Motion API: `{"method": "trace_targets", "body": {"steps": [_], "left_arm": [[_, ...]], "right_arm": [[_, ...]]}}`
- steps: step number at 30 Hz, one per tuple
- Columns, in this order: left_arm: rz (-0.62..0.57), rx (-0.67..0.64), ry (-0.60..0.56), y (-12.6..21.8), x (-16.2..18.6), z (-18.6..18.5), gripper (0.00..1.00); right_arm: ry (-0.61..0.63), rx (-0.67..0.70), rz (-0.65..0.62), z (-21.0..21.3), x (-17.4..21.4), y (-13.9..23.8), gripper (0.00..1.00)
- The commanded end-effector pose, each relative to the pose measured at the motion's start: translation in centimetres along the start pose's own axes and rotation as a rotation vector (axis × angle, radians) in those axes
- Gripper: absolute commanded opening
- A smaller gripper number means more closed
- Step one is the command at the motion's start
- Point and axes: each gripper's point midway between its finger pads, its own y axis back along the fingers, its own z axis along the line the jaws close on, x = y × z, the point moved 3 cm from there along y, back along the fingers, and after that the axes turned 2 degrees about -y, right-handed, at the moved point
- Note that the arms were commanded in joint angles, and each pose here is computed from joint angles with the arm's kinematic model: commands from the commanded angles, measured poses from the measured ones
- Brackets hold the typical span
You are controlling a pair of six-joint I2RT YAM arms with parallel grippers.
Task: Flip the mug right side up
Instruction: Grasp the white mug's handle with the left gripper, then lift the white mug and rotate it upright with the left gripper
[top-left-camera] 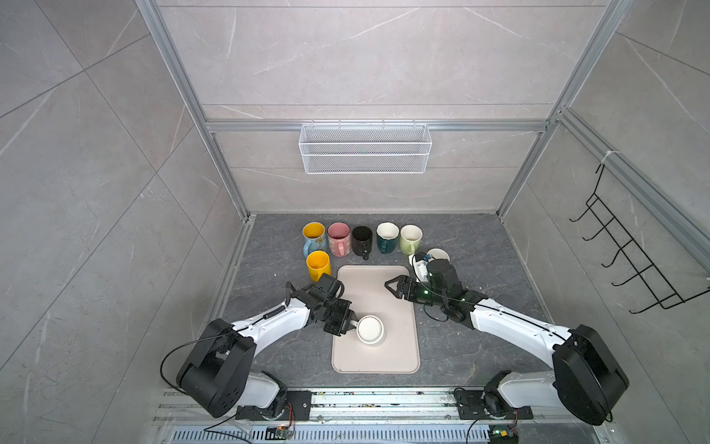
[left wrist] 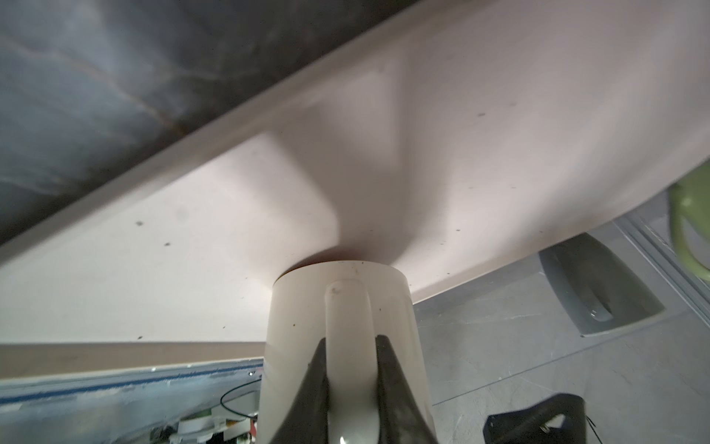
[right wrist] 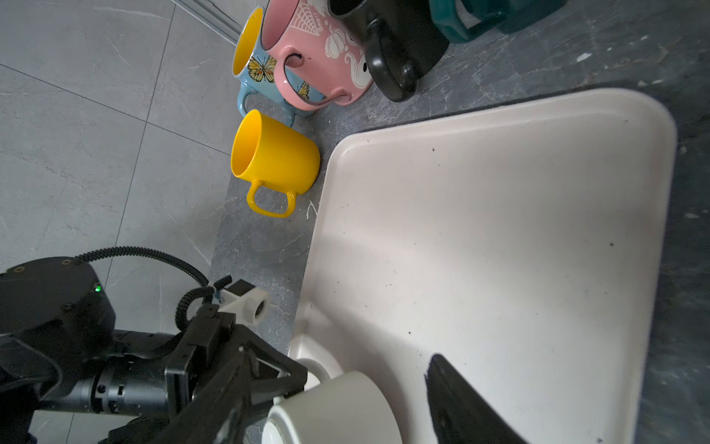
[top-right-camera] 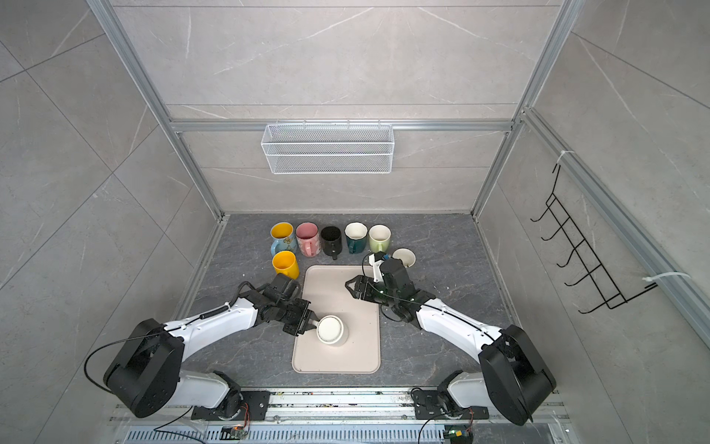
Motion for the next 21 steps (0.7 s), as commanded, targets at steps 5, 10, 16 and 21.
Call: {"method": "trace_targets", "body": {"steps": [5, 10, 16, 21], "left_arm": [[-0.129, 0.377, -0.305, 5.3, 0.5, -6.3, 0.0], [-0.2, 0.422, -0.529, 7.9, 1.6, -7.9, 0.0], [-0.268, 0.432, -0.824, 10.2, 3.3, -9.8, 0.0], [-0.388, 0.432, -1.053, 11.8, 4.4, -10.5, 0.0]], "right_arm": [[0.009, 0.018, -0.023, 0.1, -0.3, 1.2, 0.73], [0.013, 0.014, -0.031, 0.4, -0.5, 1.6, 0.73], [0.018, 0.015, -0.027, 0.9, -0.8, 1.7, 0.72], [0.026, 0.017, -0.028, 1.4, -1.3, 1.9, 0.72]]}}
